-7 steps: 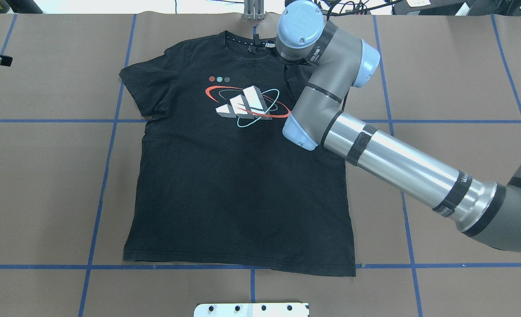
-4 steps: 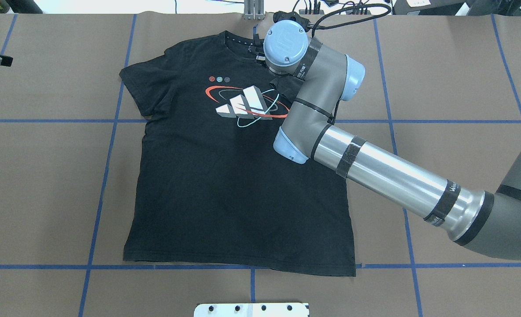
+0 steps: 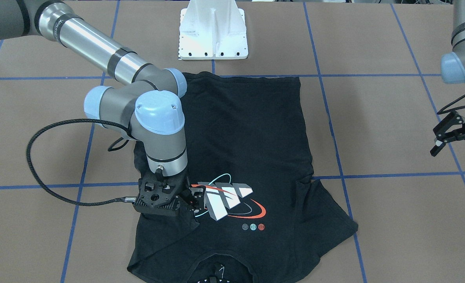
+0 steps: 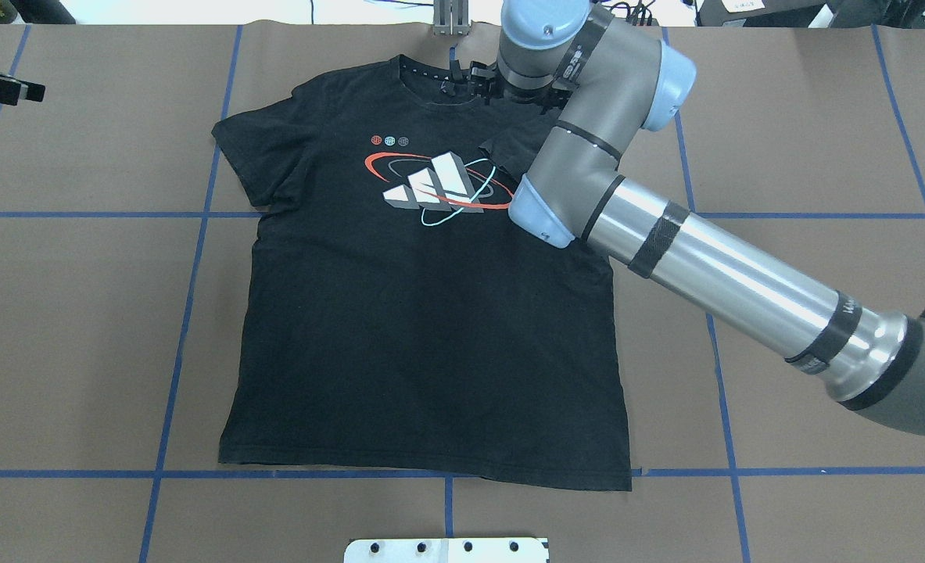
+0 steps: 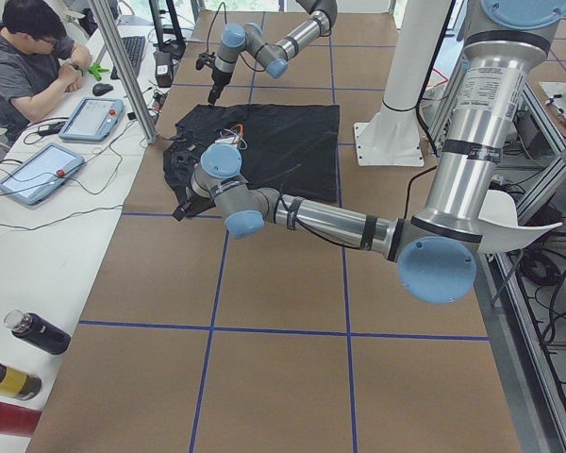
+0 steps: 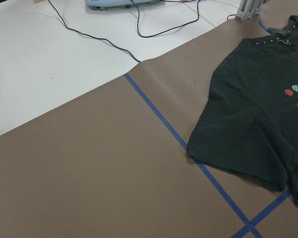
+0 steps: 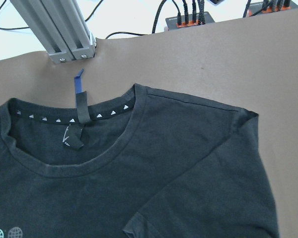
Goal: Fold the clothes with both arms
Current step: 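Release and raise the right gripper away while the left arm moves toward the shirt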
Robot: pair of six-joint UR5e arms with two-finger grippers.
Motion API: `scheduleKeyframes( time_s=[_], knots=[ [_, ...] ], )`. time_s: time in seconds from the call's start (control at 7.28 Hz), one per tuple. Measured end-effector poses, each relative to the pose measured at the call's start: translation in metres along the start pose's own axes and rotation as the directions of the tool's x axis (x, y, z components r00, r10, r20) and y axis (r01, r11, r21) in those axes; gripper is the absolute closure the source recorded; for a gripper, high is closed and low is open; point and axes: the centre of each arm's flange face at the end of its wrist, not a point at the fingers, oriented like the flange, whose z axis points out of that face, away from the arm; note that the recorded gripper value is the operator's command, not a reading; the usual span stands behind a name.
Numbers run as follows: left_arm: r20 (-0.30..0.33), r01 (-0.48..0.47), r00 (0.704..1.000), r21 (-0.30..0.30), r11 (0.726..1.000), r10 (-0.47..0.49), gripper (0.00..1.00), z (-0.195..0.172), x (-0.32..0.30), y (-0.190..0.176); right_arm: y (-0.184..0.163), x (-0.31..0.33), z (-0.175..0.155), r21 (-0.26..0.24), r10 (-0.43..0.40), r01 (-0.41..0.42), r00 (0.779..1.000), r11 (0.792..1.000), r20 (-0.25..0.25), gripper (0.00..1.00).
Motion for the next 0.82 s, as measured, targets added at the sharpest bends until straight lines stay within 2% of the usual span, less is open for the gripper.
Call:
scheduleKeyframes(
  time_s=[0.14, 0.41, 0.82],
  knots=[
    [0.016, 0.078, 0.997, 0.017, 0.997, -0.078, 0.0, 0.026, 0.025, -0.013, -0.002, 0.046, -0.03, -0.029, -0.048, 0.048, 0.999, 0.998, 0.001, 0.0],
    [0.055, 0.208, 0.976, 0.064, 0.976, -0.211, 0.0, 0.084, 0.075, -0.039, 0.001, 0.165, -0.072, -0.072, -0.148, 0.15, 0.988, 0.986, 0.035, 0.0],
    [0.104, 0.296, 0.945, 0.138, 0.945, -0.311, 0.0, 0.176, 0.106, -0.032, 0.009, 0.303, -0.088, -0.124, -0.261, 0.266, 0.964, 0.956, 0.057, 0.0]
  ],
)
